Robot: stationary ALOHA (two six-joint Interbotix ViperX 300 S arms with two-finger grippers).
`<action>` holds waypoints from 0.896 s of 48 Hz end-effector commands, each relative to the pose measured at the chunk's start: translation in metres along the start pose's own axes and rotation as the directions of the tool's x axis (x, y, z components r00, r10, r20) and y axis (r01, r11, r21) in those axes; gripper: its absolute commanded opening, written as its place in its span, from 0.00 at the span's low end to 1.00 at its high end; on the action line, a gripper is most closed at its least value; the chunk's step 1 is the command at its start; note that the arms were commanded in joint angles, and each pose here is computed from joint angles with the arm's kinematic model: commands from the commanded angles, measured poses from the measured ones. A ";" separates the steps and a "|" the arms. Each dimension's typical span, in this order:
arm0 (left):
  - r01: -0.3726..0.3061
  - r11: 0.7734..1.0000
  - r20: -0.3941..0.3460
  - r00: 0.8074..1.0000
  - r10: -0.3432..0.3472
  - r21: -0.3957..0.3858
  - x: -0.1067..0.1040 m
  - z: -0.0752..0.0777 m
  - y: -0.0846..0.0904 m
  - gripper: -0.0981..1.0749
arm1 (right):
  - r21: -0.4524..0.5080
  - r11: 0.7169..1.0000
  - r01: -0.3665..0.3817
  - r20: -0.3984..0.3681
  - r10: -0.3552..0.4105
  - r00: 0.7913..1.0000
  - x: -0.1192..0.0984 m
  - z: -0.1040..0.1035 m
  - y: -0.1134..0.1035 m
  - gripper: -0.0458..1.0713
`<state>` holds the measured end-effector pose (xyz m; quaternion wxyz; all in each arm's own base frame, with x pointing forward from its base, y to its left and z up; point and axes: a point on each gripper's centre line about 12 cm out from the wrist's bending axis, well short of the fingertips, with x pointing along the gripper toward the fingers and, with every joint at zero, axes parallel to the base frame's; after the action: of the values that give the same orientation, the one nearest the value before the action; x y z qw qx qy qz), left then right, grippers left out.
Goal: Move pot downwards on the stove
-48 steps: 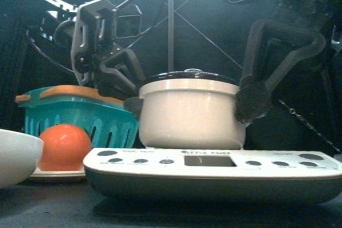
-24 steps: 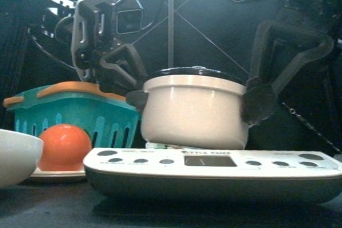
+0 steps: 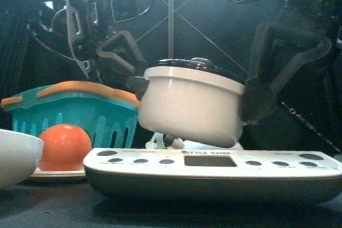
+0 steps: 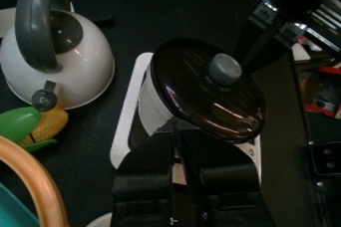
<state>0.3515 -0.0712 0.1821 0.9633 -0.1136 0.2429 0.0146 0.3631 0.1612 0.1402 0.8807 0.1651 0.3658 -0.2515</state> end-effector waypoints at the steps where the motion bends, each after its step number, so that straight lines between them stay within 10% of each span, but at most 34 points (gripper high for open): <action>1: 0.015 1.000 0.032 0.999 -0.015 0.014 -0.004 0.008 -0.004 0.47 | 0.039 0.999 -0.037 0.029 0.036 0.999 -0.015 0.018 0.002 0.28; 24: 0.017 1.000 0.001 1.000 -0.017 0.013 -0.005 0.000 -0.003 0.47 | 0.039 0.999 -0.036 0.030 0.034 0.999 -0.015 0.018 0.002 0.28; 43: 0.022 0.987 -0.128 0.991 -0.042 -0.157 -0.021 -0.028 -0.006 0.47 | 0.044 0.996 0.078 0.084 -0.082 0.993 -0.030 0.029 -0.028 0.28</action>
<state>0.3254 -0.0793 0.1595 0.9322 -0.1865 0.3095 0.0220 0.3500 0.1411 0.1525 0.8768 0.1405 0.3521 -0.2958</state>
